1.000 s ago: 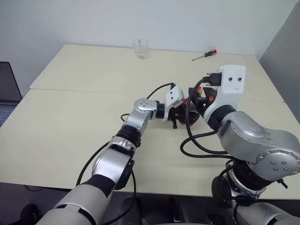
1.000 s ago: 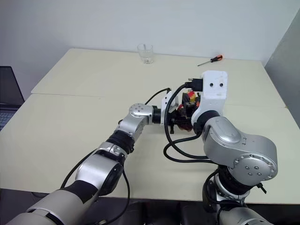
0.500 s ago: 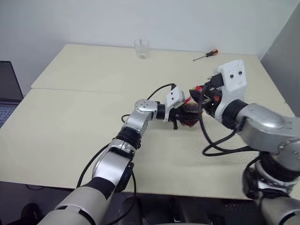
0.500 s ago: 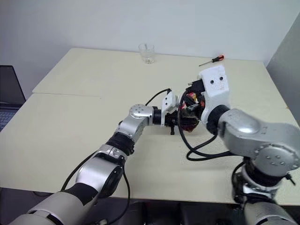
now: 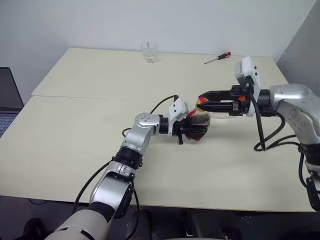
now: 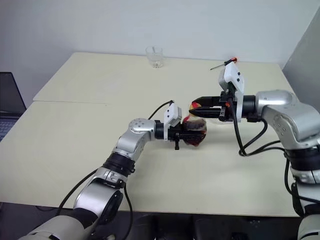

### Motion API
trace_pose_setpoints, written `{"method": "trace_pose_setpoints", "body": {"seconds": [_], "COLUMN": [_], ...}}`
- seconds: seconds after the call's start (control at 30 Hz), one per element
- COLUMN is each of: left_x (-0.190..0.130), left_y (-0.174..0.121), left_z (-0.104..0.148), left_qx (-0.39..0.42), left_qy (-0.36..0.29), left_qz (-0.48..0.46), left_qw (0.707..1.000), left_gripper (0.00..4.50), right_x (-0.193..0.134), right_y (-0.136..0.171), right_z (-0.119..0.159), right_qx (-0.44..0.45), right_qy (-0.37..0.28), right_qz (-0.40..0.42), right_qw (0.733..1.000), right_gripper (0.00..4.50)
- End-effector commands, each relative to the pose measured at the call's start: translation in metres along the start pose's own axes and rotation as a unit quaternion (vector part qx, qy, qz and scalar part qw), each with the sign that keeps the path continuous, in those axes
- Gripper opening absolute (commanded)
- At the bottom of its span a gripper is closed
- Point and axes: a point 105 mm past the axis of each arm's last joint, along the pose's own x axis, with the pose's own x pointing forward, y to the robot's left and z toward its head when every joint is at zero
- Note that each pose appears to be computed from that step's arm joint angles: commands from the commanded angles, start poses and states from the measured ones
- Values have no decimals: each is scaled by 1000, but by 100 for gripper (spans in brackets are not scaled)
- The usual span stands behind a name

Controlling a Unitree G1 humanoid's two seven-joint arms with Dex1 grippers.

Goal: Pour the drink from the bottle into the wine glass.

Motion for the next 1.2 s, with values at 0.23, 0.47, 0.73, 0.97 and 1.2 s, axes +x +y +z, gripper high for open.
{"method": "trace_pose_setpoints", "body": {"seconds": [0.23,0.47,0.73,0.97,1.2], "left_x": [-12,-8,3,9,11], "left_y": [1,-1,-4,1,7], "left_z": [24,25,26,23,23], "left_qx": [28,29,29,32,37], "left_qy": [-28,-28,-30,-24,-20], "left_qz": [20,10,-12,-8,0], "left_qw": [999,999,999,999,999], "left_gripper": [69,69,69,69,69], "right_x": [-9,-20,-51,-58,-43], "right_y": [-20,-12,1,10,17], "right_z": [-1,24,69,66,55], "right_qx": [-24,-3,-22,-17,36], "right_qy": [23,-23,-81,-35,-38], "right_qz": [25,16,-60,-251,-438], "right_qw": [999,1000,995,967,897], "right_gripper": [122,256,450,450,450]}}
